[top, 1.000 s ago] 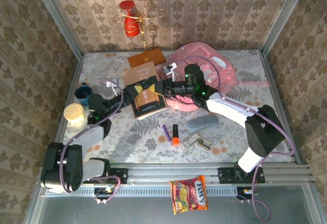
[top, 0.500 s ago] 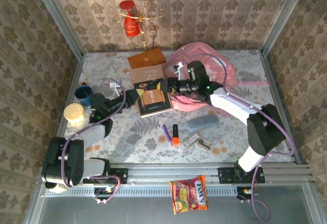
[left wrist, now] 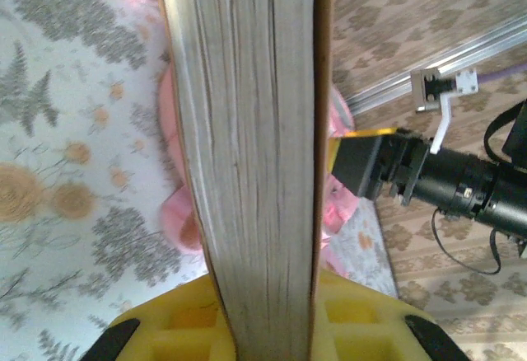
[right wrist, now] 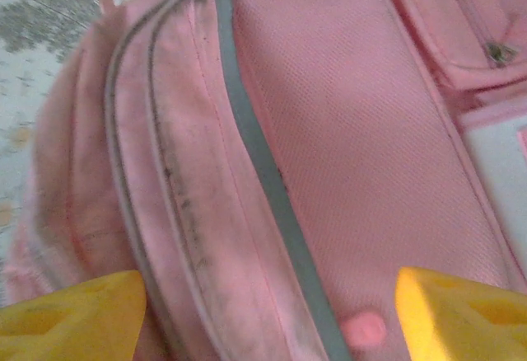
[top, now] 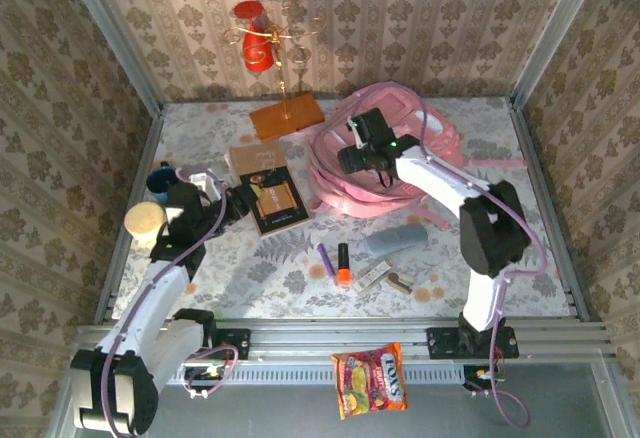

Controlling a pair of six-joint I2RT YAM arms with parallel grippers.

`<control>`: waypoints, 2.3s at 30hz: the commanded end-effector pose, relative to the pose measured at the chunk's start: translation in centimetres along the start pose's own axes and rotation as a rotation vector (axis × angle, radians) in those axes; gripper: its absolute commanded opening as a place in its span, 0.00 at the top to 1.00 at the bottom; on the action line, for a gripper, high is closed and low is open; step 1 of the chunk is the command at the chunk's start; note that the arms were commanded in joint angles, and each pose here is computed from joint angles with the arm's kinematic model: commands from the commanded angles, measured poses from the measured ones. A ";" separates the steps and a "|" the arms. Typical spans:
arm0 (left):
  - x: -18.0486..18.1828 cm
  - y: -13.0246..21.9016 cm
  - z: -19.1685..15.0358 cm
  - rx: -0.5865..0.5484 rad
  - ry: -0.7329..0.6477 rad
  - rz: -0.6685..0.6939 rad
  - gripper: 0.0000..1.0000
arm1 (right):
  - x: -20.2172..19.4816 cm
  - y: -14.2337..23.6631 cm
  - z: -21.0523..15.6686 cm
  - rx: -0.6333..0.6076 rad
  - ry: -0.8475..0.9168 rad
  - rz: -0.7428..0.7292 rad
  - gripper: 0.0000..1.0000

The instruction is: Pack the student bag

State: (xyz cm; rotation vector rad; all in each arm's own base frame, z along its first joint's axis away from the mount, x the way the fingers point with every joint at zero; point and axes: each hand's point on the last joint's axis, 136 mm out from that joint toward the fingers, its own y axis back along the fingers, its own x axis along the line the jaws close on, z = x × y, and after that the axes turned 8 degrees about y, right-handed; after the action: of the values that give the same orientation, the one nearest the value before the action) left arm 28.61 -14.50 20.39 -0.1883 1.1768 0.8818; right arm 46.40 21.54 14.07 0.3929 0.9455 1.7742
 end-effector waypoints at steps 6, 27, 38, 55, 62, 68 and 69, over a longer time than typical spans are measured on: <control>0.1 0.1 0.0 0.001 -0.018 0.015 1.00 | 0.2 -5.1 -0.8 0.148 0.212 -0.193 0.17; -2.7 -0.4 -0.9 0.024 0.032 -0.046 1.00 | -1.1 5.2 8.8 -0.127 0.206 -0.152 1.00; -7.1 -6.6 -1.0 0.091 0.103 -0.070 1.00 | -1.7 13.3 13.0 -0.255 0.024 0.210 1.00; -8.4 -24.5 0.0 0.057 0.176 -0.137 0.92 | 0.3 13.1 15.8 -0.341 -0.118 0.430 1.00; -4.5 -26.5 -0.8 0.095 0.156 -0.035 0.48 | -0.1 12.2 15.3 -0.316 -0.124 0.422 1.00; -2.8 -18.7 -1.9 0.131 0.121 -0.005 0.35 | -0.9 10.7 13.8 -0.282 -0.138 0.401 1.00; -2.5 -16.9 -2.2 0.125 0.113 -0.003 0.35 | -0.8 10.3 13.4 -0.271 -0.139 0.396 1.00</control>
State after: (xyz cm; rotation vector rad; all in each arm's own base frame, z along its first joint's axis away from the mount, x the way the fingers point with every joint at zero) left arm 40.50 -29.92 13.57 -0.1204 1.4098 0.8464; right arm 47.82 24.45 27.14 0.6426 0.6744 2.1120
